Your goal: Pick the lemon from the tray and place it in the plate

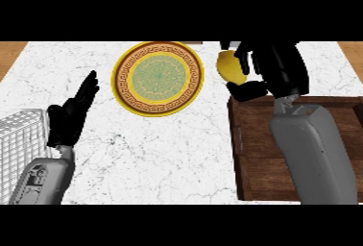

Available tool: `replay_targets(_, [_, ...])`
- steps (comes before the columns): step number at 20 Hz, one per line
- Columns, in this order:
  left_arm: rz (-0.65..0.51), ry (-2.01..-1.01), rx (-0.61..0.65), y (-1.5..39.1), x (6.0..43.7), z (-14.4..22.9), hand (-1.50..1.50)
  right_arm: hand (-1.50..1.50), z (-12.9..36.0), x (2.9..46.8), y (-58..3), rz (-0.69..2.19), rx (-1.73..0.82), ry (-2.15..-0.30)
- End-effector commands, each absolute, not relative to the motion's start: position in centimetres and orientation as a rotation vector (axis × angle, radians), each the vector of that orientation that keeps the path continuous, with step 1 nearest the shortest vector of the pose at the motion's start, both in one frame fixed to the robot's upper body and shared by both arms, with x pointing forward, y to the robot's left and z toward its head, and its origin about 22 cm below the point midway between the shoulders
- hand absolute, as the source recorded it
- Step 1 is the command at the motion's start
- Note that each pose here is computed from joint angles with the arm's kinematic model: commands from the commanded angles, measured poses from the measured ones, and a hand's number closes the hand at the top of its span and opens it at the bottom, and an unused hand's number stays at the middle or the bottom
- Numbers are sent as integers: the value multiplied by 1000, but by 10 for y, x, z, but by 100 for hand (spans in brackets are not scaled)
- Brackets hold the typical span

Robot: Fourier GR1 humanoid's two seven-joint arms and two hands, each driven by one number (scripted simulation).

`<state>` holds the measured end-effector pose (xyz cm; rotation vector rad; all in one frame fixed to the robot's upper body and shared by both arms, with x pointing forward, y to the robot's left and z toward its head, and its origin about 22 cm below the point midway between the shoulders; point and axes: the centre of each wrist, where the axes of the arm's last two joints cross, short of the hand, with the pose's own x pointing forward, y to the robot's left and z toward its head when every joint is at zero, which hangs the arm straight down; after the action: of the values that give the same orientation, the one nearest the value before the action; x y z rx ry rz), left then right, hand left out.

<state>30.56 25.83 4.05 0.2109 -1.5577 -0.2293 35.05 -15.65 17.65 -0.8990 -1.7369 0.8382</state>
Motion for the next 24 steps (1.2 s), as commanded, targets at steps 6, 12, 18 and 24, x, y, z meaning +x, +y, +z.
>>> replay_targets(6, [-226,-1556,195,253,297,36,0,150,172,395,-76,845,-707,-1717])
replay_targets(12, [-256,-1576,176,239,307,34,0,150,172,418,-39,864,-674,-1703])
replay_targets(18, [-266,-1598,162,234,319,55,0,150,123,425,-34,1040,-845,-1543])
replay_targets(24, [-316,-1600,135,220,322,49,0,-150,108,429,-40,907,-745,-1393])
